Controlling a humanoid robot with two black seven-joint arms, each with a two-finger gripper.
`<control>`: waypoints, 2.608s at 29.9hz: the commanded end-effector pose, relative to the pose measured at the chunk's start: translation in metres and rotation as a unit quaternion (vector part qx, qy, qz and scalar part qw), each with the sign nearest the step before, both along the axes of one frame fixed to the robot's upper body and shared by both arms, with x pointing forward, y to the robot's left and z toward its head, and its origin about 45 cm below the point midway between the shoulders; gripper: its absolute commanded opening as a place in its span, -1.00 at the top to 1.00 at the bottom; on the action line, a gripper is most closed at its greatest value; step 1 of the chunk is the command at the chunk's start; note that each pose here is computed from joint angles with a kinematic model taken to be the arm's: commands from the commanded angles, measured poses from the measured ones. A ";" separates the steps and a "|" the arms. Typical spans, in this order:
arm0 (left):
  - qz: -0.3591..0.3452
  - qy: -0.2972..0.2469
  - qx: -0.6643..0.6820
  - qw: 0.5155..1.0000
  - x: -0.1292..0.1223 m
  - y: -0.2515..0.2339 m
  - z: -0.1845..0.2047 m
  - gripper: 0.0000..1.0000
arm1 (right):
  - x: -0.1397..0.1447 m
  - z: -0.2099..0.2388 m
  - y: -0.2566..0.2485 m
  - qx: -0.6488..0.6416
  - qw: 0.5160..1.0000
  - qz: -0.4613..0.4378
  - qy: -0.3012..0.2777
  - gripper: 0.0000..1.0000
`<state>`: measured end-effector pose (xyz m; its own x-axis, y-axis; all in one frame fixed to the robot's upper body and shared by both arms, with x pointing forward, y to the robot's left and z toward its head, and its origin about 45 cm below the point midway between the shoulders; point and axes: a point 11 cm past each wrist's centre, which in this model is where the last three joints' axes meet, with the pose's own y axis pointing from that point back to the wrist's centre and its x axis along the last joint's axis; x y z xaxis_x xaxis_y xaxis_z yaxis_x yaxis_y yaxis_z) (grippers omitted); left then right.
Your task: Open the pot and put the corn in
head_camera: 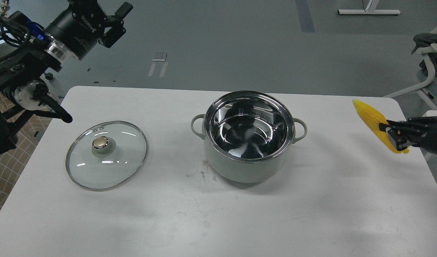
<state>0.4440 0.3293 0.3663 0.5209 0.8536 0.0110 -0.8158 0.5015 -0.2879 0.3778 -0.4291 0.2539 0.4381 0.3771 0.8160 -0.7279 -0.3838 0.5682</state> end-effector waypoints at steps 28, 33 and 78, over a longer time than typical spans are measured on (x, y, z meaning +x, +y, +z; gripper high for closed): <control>-0.005 -0.001 -0.011 1.000 0.003 -0.009 -0.001 -0.93 | 0.049 -0.012 0.293 -0.035 0.959 0.265 0.094 0.40; -0.004 -0.002 -0.011 1.000 0.003 -0.009 -0.001 -0.93 | 0.046 -0.018 0.288 -0.034 0.960 0.256 0.111 -0.21; 0.011 0.130 -0.143 0.981 0.045 -0.071 -0.104 -0.95 | 0.137 0.043 0.184 0.825 0.514 -0.217 0.093 -1.00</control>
